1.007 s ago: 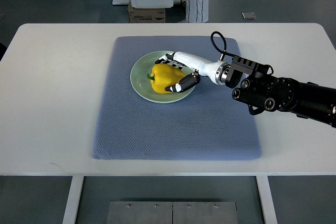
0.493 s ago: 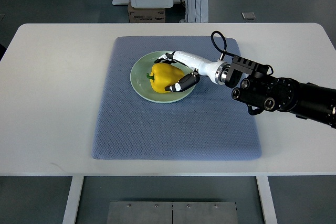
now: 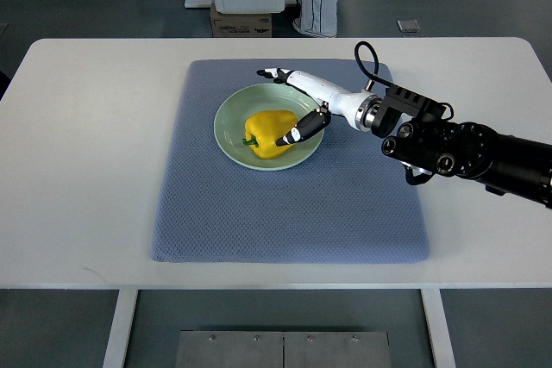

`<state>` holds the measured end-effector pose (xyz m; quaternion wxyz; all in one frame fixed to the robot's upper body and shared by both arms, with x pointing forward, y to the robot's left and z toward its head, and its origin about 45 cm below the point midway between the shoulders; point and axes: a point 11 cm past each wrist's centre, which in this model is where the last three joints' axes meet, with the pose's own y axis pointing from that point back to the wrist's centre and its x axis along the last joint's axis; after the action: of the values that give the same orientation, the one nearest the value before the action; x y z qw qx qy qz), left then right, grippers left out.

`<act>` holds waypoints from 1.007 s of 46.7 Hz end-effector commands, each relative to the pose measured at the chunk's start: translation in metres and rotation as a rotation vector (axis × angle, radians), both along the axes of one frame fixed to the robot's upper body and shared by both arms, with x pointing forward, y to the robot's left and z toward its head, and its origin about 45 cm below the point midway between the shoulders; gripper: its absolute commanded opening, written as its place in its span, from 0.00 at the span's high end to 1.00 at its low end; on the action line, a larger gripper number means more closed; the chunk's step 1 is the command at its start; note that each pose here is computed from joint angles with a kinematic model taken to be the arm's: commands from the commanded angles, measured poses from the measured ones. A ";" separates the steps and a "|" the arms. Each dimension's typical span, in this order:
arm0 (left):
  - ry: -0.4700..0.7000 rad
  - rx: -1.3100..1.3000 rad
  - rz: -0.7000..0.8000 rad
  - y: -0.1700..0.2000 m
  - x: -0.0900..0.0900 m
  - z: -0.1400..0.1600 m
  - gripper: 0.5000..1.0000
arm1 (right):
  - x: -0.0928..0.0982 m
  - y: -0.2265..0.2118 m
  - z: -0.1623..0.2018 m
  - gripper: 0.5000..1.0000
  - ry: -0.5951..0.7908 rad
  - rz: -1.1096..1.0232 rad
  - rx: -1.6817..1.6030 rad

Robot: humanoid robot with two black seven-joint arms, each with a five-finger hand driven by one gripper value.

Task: Place yellow pepper on plate with right hand

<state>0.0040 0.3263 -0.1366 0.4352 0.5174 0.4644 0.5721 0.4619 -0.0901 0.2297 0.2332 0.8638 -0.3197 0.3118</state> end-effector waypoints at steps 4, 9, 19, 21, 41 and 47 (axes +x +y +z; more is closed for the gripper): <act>0.000 0.000 0.000 0.000 0.000 0.000 0.00 | 0.009 -0.011 0.012 0.00 -0.009 -0.046 0.044; 0.000 0.000 0.000 0.000 0.000 0.000 0.00 | 0.015 -0.021 0.020 0.00 -0.010 -0.083 0.082; 0.000 0.000 0.000 0.000 0.000 0.000 0.00 | 0.027 -0.041 0.034 0.00 0.040 -0.210 0.250; 0.000 0.000 0.000 0.000 0.000 0.000 0.00 | 0.029 -0.045 0.037 0.00 0.050 -0.240 0.296; 0.000 0.000 0.000 0.000 0.000 0.000 0.00 | 0.050 -0.089 0.038 0.00 0.098 -0.503 0.624; 0.000 0.000 0.000 0.000 0.000 0.000 0.00 | 0.049 -0.100 0.029 0.00 0.094 -0.533 0.624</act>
<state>0.0039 0.3264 -0.1366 0.4351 0.5174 0.4644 0.5721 0.5111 -0.1828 0.2634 0.0454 0.7991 -0.5929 0.0886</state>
